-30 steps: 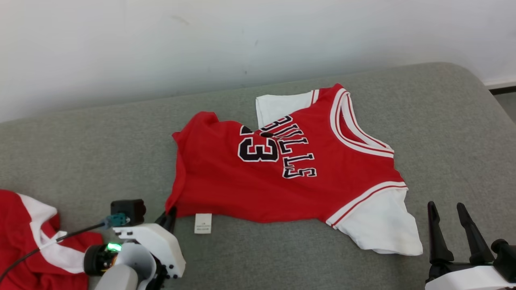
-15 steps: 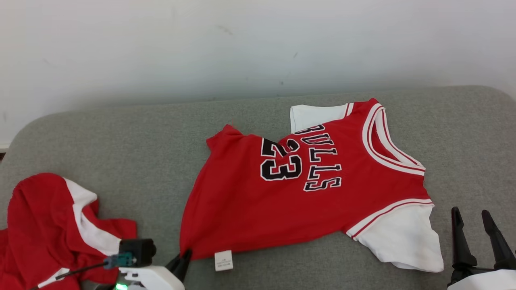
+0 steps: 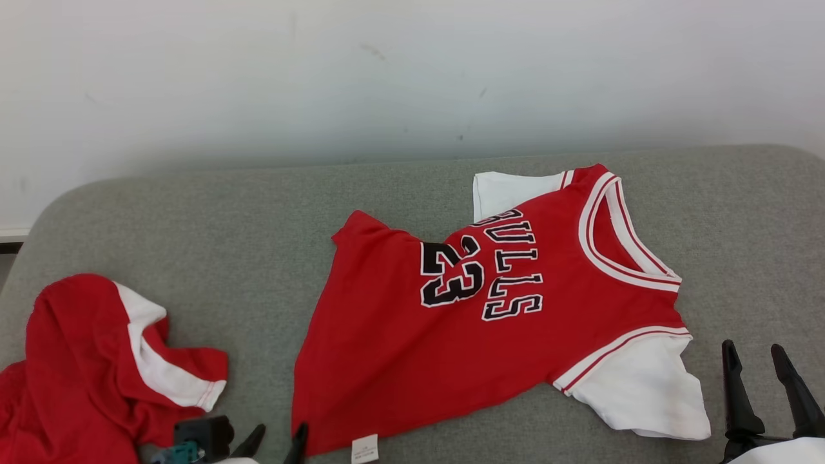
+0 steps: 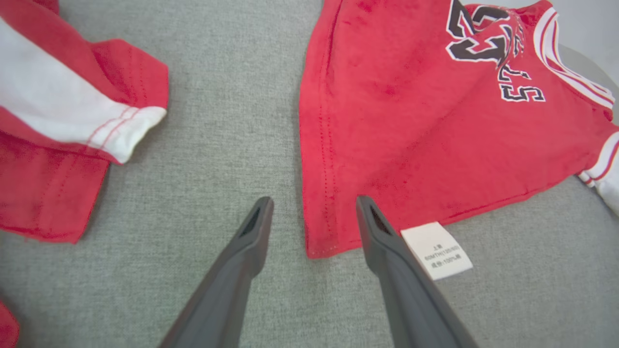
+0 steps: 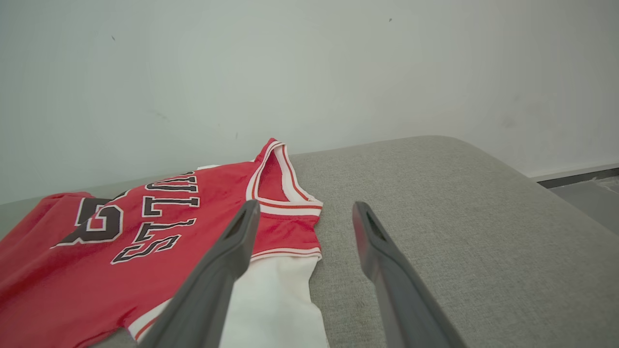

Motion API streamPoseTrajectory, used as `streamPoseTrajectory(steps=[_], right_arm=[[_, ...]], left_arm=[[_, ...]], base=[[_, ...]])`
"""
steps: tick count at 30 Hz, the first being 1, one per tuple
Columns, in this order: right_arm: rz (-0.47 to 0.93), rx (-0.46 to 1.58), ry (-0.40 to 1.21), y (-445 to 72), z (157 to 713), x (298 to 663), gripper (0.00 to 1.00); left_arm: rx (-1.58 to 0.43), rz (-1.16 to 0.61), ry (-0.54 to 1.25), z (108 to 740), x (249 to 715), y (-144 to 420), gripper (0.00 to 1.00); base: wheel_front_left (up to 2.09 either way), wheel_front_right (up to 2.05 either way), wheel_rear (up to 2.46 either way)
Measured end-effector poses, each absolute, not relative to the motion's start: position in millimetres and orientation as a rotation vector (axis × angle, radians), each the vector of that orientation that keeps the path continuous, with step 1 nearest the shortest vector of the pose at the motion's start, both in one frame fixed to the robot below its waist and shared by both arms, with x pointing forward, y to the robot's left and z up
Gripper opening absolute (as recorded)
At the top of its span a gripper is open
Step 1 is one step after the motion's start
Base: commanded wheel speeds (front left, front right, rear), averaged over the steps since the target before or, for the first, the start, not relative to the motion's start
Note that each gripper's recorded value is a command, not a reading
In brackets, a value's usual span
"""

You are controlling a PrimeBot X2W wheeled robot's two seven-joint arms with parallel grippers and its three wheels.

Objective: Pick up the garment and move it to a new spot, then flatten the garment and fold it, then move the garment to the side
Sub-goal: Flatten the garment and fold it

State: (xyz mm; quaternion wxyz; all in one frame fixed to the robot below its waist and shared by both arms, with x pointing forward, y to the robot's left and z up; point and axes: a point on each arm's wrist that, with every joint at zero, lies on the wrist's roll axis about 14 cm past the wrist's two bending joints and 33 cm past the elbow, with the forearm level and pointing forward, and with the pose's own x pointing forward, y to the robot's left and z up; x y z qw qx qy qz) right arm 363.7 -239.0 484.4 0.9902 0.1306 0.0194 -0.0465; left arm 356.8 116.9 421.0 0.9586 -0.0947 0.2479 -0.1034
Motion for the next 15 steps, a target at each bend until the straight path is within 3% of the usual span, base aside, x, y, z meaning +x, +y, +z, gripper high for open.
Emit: streamPoseTrajectory(steps=[4,15], right_arm=[[-0.08,0.256,0.028,-236,490,364,1.0],[-0.033,0.174,-0.125,-231,538,356,1.0]], left_arm=[[-0.163,-0.224,0.441,433,361,119,1.0],[-0.135,-0.168,-0.004,522,385,137,1.0]], base=[[0.0,0.0,0.0],[0.0,0.0,0.0]])
